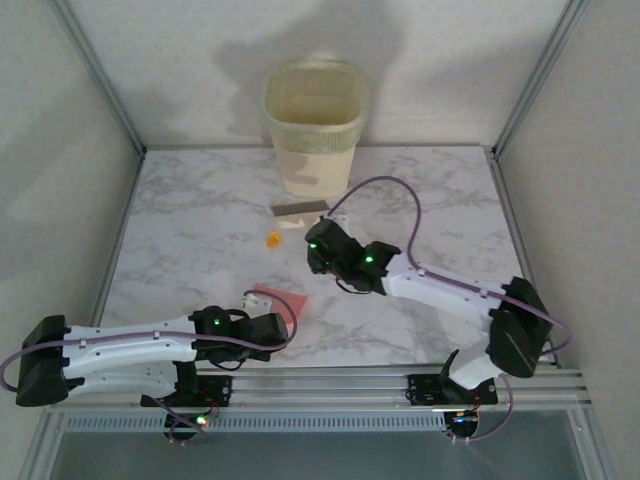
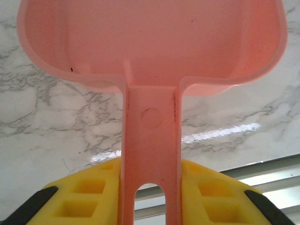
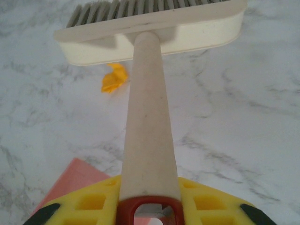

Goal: Sweep away the paper scraps from the table

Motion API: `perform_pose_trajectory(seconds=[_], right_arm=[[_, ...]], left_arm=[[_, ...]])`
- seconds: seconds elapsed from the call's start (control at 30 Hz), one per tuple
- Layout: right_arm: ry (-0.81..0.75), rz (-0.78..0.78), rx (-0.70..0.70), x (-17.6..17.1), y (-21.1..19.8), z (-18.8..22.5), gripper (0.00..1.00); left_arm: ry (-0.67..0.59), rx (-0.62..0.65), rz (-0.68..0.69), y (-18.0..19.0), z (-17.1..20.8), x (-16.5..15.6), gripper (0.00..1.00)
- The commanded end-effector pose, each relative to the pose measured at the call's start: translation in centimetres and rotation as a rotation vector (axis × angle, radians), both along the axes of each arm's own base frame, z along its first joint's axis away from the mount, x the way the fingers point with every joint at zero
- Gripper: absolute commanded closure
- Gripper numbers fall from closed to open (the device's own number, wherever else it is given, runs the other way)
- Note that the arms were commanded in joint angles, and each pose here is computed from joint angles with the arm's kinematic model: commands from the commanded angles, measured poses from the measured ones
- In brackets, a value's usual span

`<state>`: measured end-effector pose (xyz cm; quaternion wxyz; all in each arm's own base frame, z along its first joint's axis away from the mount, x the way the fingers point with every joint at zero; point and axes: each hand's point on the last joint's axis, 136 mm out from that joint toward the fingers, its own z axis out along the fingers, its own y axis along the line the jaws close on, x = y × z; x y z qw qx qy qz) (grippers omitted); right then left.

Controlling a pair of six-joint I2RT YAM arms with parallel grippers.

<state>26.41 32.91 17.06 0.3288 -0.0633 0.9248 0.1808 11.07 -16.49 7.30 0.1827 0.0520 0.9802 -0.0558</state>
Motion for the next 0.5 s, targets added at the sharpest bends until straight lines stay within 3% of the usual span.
perform_pose_trajectory(seconds=[0.0,0.47], right_arm=[[0.033,0.034,0.004,-0.1,2.2,-0.1,1.00],[0.117,-0.001,-0.080,2.8,6.9,-4.1,1.00]], left_arm=[[-0.021,-0.004,0.095,1.3,-0.2,0.5,0.98],[-0.048,0.011,0.177,1.9,-1.6,1.8,0.98]])
